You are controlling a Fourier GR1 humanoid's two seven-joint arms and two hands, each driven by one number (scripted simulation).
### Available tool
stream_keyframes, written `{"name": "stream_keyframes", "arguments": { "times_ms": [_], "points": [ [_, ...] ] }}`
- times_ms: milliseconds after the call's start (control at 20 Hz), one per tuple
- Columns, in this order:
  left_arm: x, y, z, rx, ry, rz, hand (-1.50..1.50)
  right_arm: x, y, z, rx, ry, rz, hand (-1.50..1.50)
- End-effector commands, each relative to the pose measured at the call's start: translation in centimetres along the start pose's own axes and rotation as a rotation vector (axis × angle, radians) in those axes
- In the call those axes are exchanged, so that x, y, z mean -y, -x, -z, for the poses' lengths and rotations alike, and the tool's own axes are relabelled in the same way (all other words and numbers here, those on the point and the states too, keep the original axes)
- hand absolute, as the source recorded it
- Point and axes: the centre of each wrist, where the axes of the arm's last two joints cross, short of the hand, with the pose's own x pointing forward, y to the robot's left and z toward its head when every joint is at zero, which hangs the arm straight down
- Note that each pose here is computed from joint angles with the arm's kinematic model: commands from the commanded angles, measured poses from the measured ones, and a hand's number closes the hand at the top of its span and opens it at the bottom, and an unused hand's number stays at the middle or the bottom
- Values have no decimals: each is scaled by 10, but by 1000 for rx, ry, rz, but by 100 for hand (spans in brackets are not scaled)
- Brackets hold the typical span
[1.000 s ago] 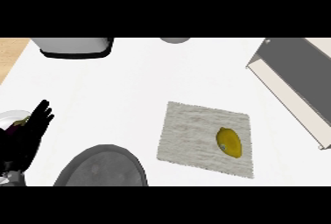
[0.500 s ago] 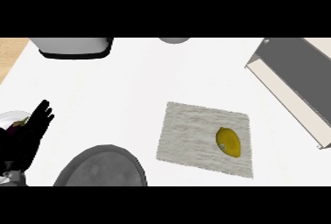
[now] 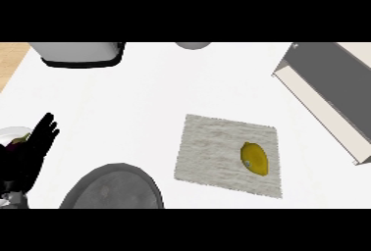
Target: Pick the tomato from the placemat and place it in the tiered shelf
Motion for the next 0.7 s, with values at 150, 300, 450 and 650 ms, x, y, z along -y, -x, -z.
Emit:
{"name": "stream_keyframes", "arguments": {
  "times_ms": [150, 300, 450, 650],
  "points": [
    [-14, 21, -21, -15, -9, -1, 0, 96, -2, -33, -15, 106, 53, -150],
    [-22, 22, -12, -15, -43, -6, 0, 140, 1, -40, -26, 156, 58, -150],
    [-26, 6, -14, -36, -45, 11, 0, 154, 17, -49, -57, 145, -9, -150],
    [-17, 18, -19, -40, -64, 4, 0, 175, 32, -61, -40, 134, -4, -150]
  ]
}}
